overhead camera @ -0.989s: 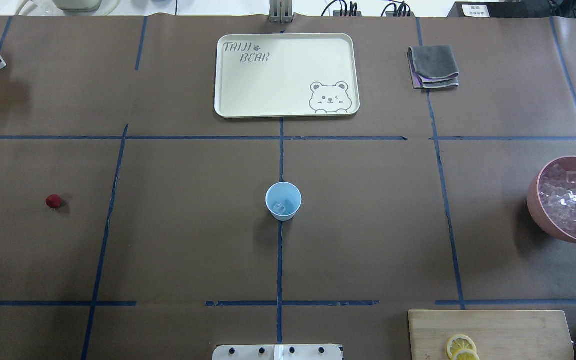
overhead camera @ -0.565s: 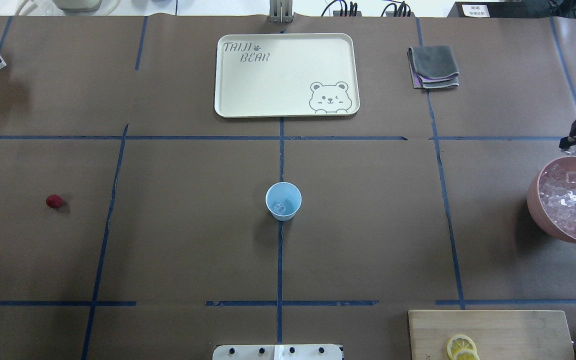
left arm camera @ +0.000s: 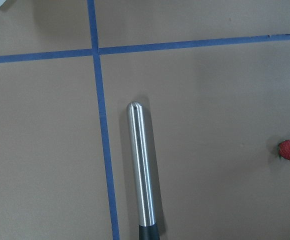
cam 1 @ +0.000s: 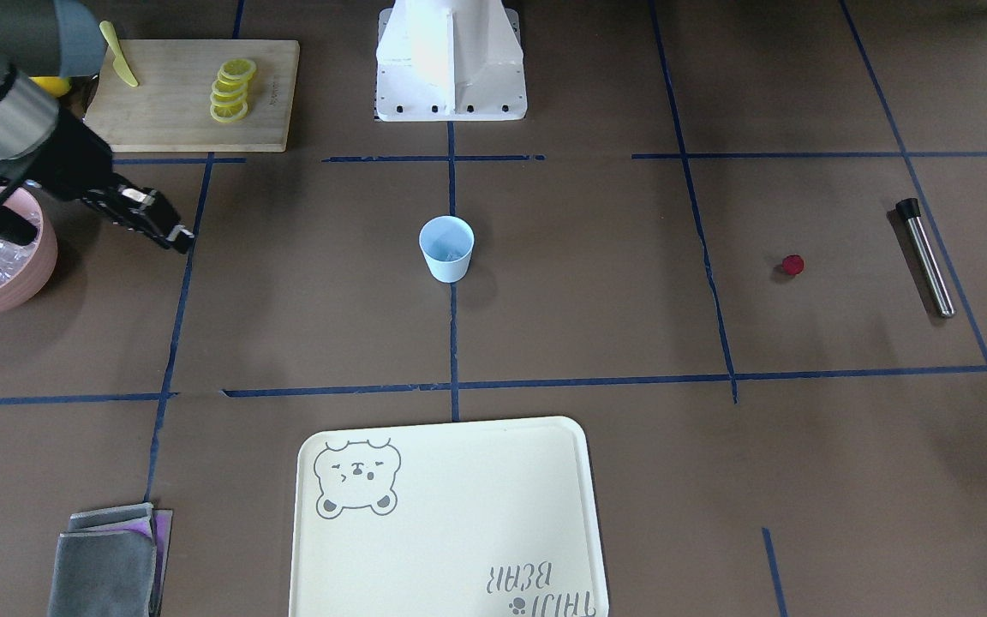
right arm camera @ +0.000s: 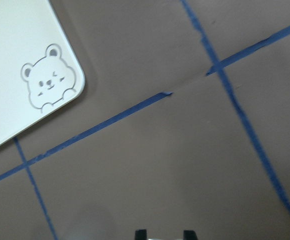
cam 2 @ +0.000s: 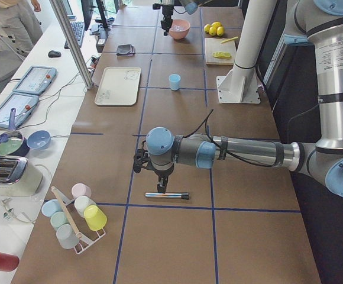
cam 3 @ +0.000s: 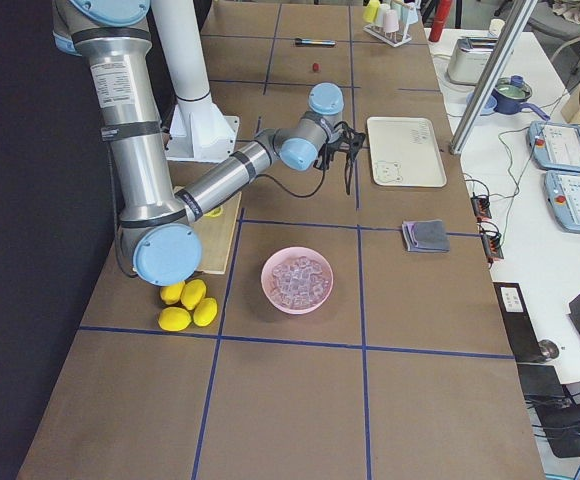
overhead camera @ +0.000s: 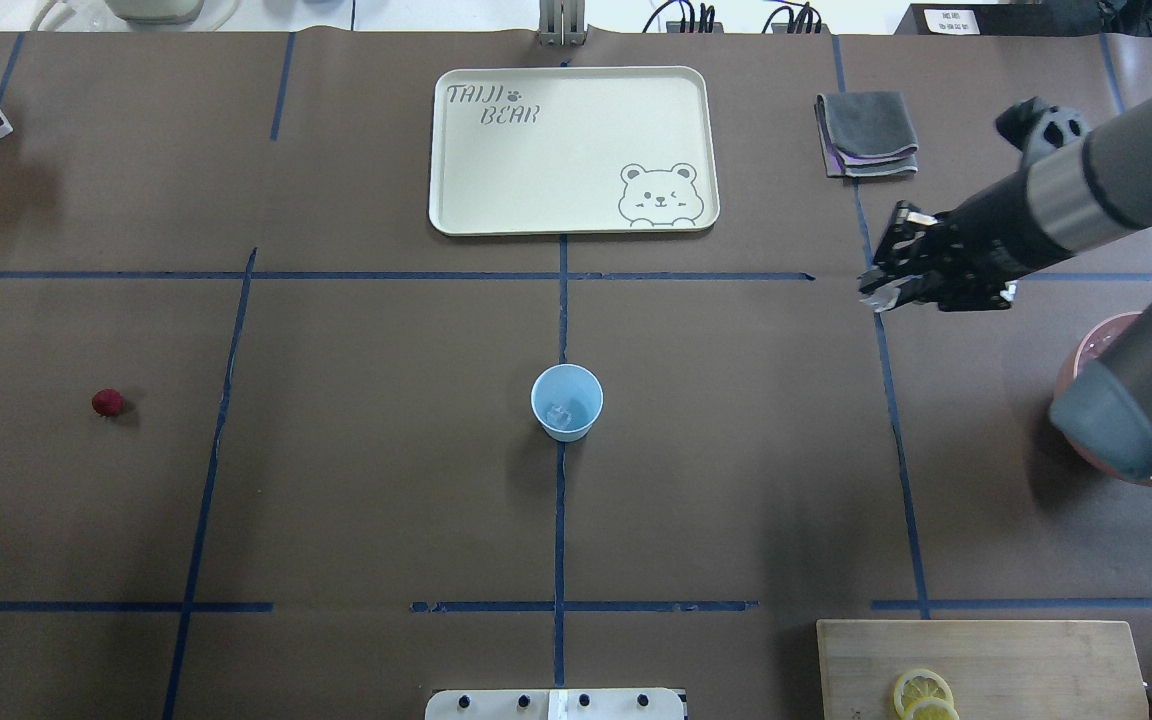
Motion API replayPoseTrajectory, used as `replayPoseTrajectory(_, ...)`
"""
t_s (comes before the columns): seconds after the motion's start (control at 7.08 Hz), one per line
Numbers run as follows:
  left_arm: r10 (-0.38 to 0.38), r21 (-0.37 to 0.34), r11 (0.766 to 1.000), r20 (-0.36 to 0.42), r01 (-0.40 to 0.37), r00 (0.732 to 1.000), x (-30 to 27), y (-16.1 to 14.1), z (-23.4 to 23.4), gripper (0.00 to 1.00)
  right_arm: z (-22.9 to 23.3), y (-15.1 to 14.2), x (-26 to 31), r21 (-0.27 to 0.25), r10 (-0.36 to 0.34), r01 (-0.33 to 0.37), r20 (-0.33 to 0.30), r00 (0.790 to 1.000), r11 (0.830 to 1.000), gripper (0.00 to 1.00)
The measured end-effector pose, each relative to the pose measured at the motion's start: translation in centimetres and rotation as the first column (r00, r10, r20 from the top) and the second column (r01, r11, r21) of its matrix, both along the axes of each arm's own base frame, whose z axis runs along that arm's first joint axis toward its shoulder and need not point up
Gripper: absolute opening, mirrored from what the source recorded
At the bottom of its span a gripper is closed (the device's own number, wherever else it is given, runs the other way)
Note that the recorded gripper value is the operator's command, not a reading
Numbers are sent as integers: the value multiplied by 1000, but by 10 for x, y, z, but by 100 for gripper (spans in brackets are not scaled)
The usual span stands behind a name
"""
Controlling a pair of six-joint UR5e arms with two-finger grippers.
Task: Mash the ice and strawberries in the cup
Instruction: 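Carry the ice cube with the right gripper over the blue cup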
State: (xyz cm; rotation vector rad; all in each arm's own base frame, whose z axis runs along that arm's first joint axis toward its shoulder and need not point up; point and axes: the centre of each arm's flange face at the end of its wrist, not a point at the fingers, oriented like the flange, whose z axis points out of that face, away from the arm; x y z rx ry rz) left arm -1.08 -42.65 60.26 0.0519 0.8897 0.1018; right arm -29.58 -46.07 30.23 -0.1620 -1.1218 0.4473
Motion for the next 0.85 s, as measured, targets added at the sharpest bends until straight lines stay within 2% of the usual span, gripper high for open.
replayPoseTrajectory(0.42, 0, 3, 1000, -2, 0, 1000, 0, 0, -2, 100, -99, 20, -146, -38, 43, -41, 37, 998, 998, 5)
replayPoseTrajectory(0.57, 0, 4, 1000, -2, 0, 1000, 0, 0, -2, 100, -114, 27, -178, -45, 49, -48, 33, 998, 998, 10)
replayPoseTrajectory(0.71, 1, 4, 1000, -2, -1, 1000, 0, -1, -2, 100, -117, 33, -195, -48, 50, -48, 25, 998, 998, 20)
replayPoseTrajectory(0.85, 1, 4, 1000, -2, -1, 1000, 0, -1, -2, 100, -115, 39, -207, -48, 46, -46, 15, 999, 998, 23)
